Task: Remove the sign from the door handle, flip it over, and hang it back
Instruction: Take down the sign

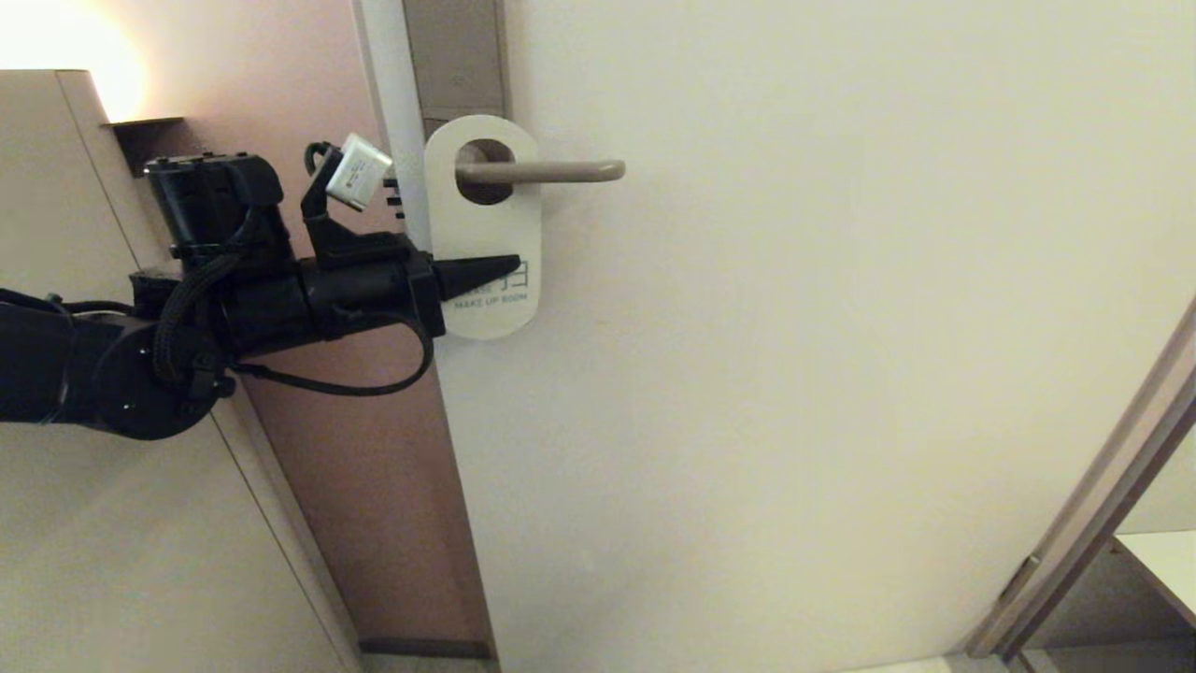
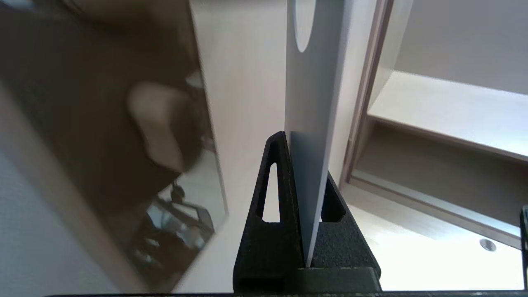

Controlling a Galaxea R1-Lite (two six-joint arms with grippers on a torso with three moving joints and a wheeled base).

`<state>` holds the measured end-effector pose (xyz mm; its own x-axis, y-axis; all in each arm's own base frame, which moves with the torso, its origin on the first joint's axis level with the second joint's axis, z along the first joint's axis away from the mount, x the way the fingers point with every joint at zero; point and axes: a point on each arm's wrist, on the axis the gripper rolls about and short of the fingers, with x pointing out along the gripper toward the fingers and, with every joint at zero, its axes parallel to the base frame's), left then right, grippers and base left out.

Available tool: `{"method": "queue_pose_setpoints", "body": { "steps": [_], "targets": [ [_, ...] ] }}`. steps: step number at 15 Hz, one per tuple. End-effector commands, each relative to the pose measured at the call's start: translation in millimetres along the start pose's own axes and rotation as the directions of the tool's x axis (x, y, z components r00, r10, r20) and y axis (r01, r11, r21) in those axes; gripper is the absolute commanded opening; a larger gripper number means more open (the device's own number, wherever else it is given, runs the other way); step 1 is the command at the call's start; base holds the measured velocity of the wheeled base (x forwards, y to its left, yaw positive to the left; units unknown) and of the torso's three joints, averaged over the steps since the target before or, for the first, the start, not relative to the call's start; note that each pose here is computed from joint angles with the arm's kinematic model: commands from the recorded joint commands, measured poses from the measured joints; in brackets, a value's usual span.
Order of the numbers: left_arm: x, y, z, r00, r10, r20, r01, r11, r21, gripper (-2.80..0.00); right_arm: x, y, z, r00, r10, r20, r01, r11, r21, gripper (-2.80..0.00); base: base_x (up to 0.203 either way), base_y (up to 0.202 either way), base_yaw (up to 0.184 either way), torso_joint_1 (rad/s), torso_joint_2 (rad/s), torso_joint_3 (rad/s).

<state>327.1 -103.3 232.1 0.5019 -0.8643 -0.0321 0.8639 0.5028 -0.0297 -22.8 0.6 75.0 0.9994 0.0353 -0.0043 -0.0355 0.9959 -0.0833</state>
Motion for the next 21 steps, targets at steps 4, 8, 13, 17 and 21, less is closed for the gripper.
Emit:
{"method": "queue_pose_setpoints", "body": {
  "steps": [4,8,13,17,21],
  "targets": [
    [1.0,-2.6,0.5,0.999,0.047,-0.008,-0.047,0.999,0.002,-2.80,0.0,0.0,0.0,1.000,0.001,0.000,-0.001,1.000,-0.001,-2.80,0.000,0.000,0.000,0.000,0.00,0.000],
    [7.7,-6.3,5.4,0.996,0.093,-0.015,-0.093,0.996,0.001,-2.80,0.0,0.0,0.0,1.000,0.000,0.000,0.000,1.000,-0.001,-2.80,0.000,0.000,0.000,0.000,0.00,0.000],
    [17.4,-17.1,8.2,0.993,0.117,-0.036,-0.116,0.993,0.024,-2.80,0.0,0.0,0.0,1.000,0.000,0.000,0.000,1.000,-0.001,-2.80,0.000,0.000,0.000,0.000,0.00,0.000],
    [24.0,-27.0,9.7,0.989,0.147,-0.035,-0.145,0.989,0.040,-2.80,0.0,0.0,0.0,1.000,0.001,0.000,-0.001,1.000,-0.001,-2.80,0.000,0.000,0.000,0.000,0.00,0.000],
    [33.2,-37.1,9.3,0.980,0.197,-0.038,-0.195,0.980,0.046,-2.80,0.0,0.0,0.0,1.000,0.000,0.000,0.000,1.000,-0.001,-2.80,0.000,0.000,0.000,0.000,0.00,0.000]
  ]
}}
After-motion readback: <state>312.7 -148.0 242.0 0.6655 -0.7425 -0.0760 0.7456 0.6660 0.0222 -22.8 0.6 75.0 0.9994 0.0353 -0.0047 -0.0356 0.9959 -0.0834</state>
